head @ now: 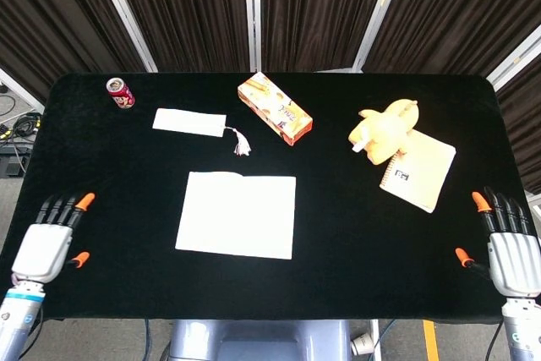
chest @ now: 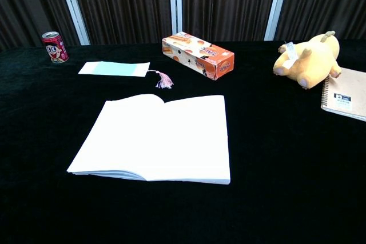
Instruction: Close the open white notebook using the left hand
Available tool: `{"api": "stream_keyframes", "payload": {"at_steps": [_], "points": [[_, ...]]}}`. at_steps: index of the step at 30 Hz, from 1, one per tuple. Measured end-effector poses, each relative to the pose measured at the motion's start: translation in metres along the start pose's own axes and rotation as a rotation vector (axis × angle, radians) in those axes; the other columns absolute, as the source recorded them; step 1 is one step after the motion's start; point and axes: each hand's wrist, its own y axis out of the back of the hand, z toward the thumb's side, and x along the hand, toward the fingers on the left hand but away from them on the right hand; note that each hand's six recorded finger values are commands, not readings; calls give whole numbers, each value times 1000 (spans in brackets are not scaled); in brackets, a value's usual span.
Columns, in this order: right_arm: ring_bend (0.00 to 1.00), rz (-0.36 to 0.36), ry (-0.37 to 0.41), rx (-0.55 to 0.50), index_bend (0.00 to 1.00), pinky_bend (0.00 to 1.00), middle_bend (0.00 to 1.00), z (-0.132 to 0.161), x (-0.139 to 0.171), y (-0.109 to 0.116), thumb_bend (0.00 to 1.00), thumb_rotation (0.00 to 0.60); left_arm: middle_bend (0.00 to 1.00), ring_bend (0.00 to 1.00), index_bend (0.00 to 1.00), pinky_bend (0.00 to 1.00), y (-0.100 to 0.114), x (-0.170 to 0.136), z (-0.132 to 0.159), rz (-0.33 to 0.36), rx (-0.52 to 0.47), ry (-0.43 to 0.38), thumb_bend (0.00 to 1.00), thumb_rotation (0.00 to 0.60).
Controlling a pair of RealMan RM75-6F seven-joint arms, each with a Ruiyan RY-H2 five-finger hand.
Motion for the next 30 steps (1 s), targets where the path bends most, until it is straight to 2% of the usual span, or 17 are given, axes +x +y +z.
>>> {"api": "stream_keyframes", "payload": {"at_steps": [7, 9, 11, 13, 24, 30], "points": [[0, -4, -1, -14, 50, 0, 0, 0, 1, 2, 67, 600, 0, 0, 0, 0, -19, 13, 49, -40, 10, -107, 170, 600], [0, -8, -1, -19, 50, 0, 0, 0, 1, 4, 67, 600, 0, 0, 0, 0, -24, 17, 64, -48, 17, -134, 219, 600], [0, -9, -1, -26, 50, 0, 0, 0, 1, 5, 67, 600, 0, 0, 0, 0, -30, 22, 78, -53, 28, -158, 311, 600], [0, -10, -1, -32, 50, 0, 0, 0, 1, 5, 67, 600, 0, 0, 0, 0, -35, 26, 91, -55, 37, -178, 334, 600], [0, -12, 2, -73, 50, 0, 0, -1, 2, 10, 67, 600, 0, 0, 0, 0, -68, 53, 148, -111, 62, -240, 332, 600], [0, -12, 0, -98, 50, 0, 0, -2, 2, 11, 67, 600, 0, 0, 0, 0, -77, 61, 172, -121, 75, -266, 332, 600]]}}
